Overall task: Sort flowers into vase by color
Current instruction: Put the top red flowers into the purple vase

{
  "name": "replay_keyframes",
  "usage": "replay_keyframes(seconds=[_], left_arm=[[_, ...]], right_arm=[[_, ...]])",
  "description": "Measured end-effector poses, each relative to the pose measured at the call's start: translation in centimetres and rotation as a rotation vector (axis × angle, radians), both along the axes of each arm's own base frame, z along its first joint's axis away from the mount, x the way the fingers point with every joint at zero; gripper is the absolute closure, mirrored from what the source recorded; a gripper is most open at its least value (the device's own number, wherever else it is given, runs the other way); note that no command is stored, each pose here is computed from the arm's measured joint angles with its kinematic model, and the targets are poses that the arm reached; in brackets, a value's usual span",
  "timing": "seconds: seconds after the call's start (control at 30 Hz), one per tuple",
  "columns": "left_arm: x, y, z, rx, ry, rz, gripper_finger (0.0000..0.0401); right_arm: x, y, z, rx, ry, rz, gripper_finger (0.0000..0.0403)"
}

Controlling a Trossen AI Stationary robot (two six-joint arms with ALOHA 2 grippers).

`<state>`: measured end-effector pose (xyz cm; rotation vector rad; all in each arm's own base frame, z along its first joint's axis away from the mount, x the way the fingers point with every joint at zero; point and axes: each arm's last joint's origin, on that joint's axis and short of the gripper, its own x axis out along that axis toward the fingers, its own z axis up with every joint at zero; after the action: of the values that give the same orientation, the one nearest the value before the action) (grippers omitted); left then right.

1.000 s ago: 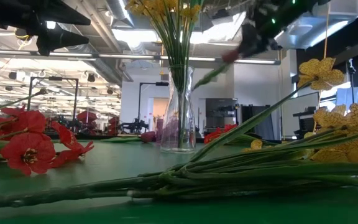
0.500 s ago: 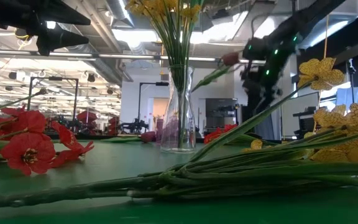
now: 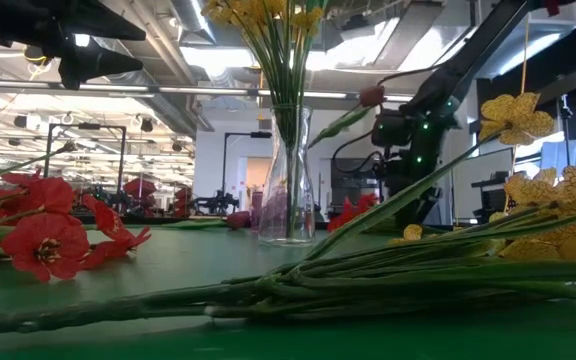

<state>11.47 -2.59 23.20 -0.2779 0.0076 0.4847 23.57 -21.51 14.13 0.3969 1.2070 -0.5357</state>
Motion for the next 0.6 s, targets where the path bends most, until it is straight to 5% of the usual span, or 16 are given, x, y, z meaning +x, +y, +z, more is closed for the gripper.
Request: replay_keyframes(seconds=[0.2, 0.43, 0.6], left_arm=[[0.0, 0.0, 0.0, -0.001, 0.000, 0.000, 0.0129], [0.0, 0.0, 0.0, -0.002, -0.001, 0.000, 0.0129], [0.0, 0.0, 0.0, -0.003, -0.002, 0.000, 0.0129]], right_arm=[[0.2, 0.0, -0.2, 0.002, 0.001, 0.007, 0.0189], [-0.2, 0.3, 1.7, -0.044, -0.034, 0.004, 0.0375], [-0.8, 0.8, 4.6, -0.116, -0.103, -0.045, 0.0377]])
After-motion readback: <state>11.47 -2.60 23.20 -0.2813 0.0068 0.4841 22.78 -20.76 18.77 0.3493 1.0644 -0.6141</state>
